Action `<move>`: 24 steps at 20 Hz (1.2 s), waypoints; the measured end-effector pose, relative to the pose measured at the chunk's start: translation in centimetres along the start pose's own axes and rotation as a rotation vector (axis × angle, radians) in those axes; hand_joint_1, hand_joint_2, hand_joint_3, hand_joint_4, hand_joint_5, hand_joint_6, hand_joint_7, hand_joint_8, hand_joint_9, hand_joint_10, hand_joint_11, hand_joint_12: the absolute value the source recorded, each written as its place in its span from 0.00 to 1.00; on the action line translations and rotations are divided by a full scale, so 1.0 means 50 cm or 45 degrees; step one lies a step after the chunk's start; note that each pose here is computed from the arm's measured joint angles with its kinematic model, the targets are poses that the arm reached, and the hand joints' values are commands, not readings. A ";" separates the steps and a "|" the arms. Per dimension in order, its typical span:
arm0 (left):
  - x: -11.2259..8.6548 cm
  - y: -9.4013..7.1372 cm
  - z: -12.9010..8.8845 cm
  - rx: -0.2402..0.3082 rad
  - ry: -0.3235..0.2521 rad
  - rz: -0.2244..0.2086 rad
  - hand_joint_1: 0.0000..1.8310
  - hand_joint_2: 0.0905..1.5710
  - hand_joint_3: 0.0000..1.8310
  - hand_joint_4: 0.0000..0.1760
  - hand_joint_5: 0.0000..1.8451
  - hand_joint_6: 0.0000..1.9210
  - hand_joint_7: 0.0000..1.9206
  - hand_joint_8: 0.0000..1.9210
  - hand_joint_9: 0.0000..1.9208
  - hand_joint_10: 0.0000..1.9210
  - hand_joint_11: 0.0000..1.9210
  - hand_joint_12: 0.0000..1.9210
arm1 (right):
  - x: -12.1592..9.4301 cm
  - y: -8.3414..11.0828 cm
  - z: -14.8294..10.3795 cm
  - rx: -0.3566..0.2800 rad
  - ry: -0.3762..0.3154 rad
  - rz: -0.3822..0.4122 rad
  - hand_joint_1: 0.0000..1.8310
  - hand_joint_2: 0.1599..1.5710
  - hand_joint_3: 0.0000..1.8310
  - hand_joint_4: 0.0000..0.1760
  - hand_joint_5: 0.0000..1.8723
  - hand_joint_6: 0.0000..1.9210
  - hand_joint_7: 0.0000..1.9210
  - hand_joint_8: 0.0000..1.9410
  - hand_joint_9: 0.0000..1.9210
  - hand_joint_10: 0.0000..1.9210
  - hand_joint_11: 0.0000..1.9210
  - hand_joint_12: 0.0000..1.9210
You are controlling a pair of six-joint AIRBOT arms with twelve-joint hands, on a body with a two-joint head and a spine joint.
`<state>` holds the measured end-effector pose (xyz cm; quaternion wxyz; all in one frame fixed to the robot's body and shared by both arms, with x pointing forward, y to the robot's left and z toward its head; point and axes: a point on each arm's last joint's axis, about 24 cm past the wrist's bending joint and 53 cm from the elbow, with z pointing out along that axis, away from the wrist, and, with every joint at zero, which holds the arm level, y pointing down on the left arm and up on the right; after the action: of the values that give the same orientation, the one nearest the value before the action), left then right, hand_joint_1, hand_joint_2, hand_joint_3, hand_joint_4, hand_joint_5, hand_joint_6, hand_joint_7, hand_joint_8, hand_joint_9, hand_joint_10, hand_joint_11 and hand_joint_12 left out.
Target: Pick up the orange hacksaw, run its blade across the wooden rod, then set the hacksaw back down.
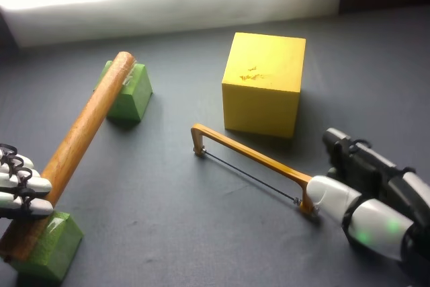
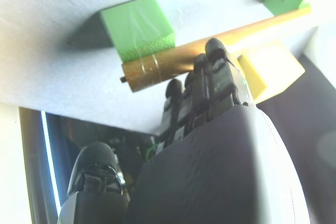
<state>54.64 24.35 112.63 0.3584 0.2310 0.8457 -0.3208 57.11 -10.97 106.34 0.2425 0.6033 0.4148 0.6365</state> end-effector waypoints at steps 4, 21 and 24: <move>0.000 0.000 0.000 0.000 0.000 0.000 0.00 0.76 0.00 0.00 0.06 0.00 0.03 0.00 0.04 0.00 0.00 0.17 | 0.000 0.065 0.013 -0.064 0.002 -0.028 0.49 0.59 0.00 0.00 0.07 0.00 0.00 0.00 0.00 0.00 0.00 0.11; -0.095 -0.063 0.015 0.148 -0.215 0.009 0.23 0.81 0.00 0.00 0.37 0.30 0.37 0.22 0.31 0.51 0.28 0.76 | 0.205 0.187 0.045 -0.114 0.627 -0.394 0.33 0.73 0.00 0.00 0.38 0.59 0.42 0.67 0.41 0.79 0.40 0.97; -0.114 -0.088 0.019 0.197 -0.254 0.029 0.30 0.80 0.00 0.00 0.41 0.69 0.44 0.66 0.42 0.77 0.36 0.89 | 0.229 0.171 0.033 -0.075 0.734 -0.430 0.30 0.75 0.00 0.00 0.35 0.96 0.46 0.99 0.53 1.00 0.59 1.00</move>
<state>55.97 19.72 118.07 0.4254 0.2345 0.7760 -0.4023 58.57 -5.95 119.73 0.2347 0.3138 0.5419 0.7435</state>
